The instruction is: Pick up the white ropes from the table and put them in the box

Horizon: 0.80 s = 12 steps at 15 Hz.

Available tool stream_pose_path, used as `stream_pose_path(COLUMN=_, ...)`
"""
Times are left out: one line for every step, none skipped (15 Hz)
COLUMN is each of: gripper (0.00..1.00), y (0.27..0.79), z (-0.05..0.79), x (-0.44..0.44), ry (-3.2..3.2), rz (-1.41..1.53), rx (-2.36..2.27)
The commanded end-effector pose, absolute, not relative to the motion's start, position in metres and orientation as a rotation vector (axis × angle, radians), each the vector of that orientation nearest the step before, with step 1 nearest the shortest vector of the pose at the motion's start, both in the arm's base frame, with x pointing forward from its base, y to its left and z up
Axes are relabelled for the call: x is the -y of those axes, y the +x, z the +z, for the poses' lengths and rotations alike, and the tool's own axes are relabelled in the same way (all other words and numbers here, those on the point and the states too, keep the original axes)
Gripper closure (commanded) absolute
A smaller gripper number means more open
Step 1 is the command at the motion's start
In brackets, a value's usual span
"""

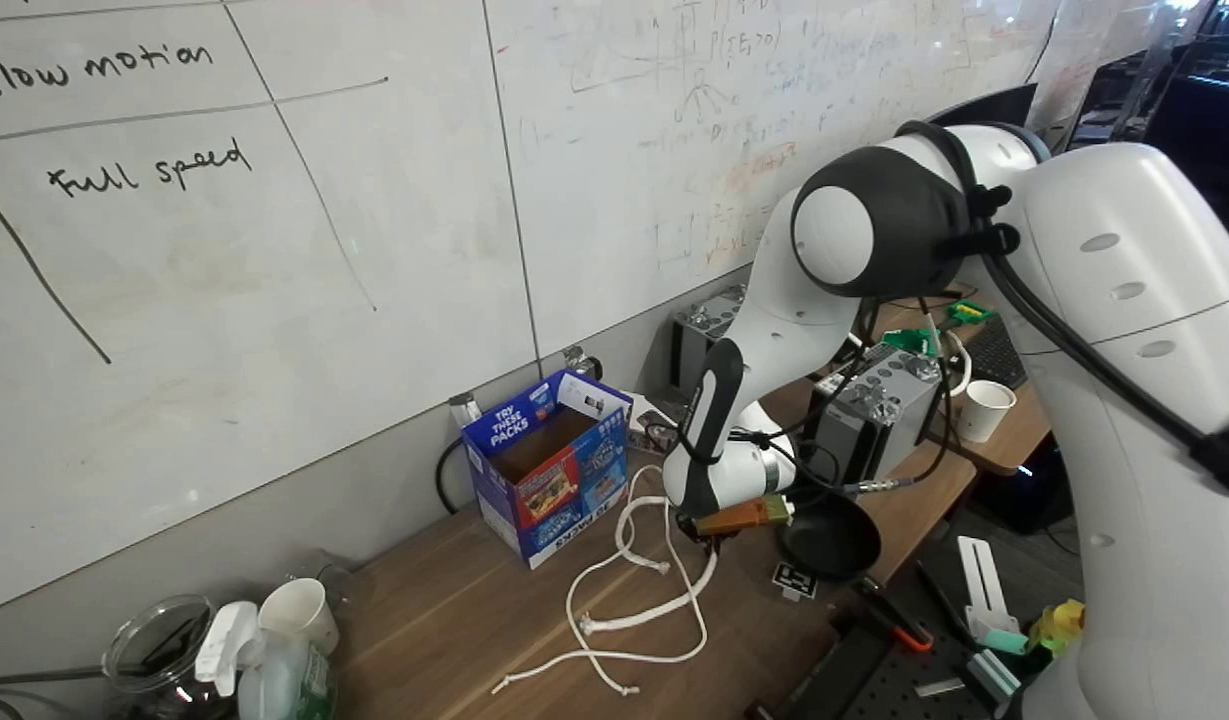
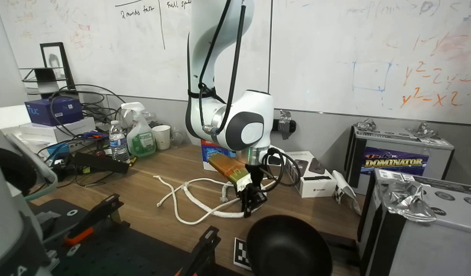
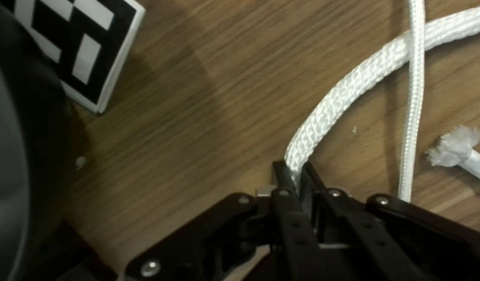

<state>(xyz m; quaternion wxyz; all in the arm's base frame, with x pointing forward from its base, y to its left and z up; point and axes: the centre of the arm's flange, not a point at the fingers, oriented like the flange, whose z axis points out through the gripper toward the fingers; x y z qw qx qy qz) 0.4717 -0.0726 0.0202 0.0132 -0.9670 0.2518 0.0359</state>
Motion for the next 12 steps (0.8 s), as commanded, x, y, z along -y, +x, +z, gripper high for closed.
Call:
stream_pose_path(gripper=0.94, y=0.476, z=0.028, x=0.068, ry=-3.017, rz=0.111, rx=-0.791)
stream_pose_path(gripper=0.94, y=0.477, z=0.037, x=0.066, ry=-3.02, rz=0.109, rx=-0.795)
stream_pose_path(gripper=0.94, y=0.478, z=0.051, x=0.063, ry=-3.025, rz=0.093, rx=-0.798)
stream_pose_path(gripper=0.94, y=0.48, z=0.063, x=0.061, ry=-3.029, rz=0.079, rx=-0.796)
stream_pose_path(gripper=0.95, y=0.482, z=0.08, x=0.059, ry=-3.033, rz=0.055, rx=-0.808)
stream_pose_path(gripper=0.94, y=0.484, z=0.095, x=0.057, ry=-3.036, rz=0.033, rx=-0.814)
stream_pose_path(gripper=0.94, y=0.486, z=0.114, x=0.055, ry=-3.04, rz=0.001, rx=-0.823)
stream_pose_path(gripper=0.95, y=0.488, z=0.133, x=0.053, ry=-3.044, rz=-0.029, rx=-0.834)
stream_pose_path(gripper=0.94, y=0.49, z=0.152, x=0.051, ry=-3.052, rz=-0.059, rx=-0.843)
stream_pose_path(gripper=0.95, y=0.492, z=0.173, x=0.047, ry=-3.071, rz=-0.095, rx=-0.847)
stream_pose_path(gripper=0.94, y=0.495, z=0.192, x=0.044, ry=-3.082, rz=-0.122, rx=-0.849)
stream_pose_path(gripper=0.95, y=0.497, z=0.212, x=0.042, ry=-3.092, rz=-0.167, rx=-0.847)
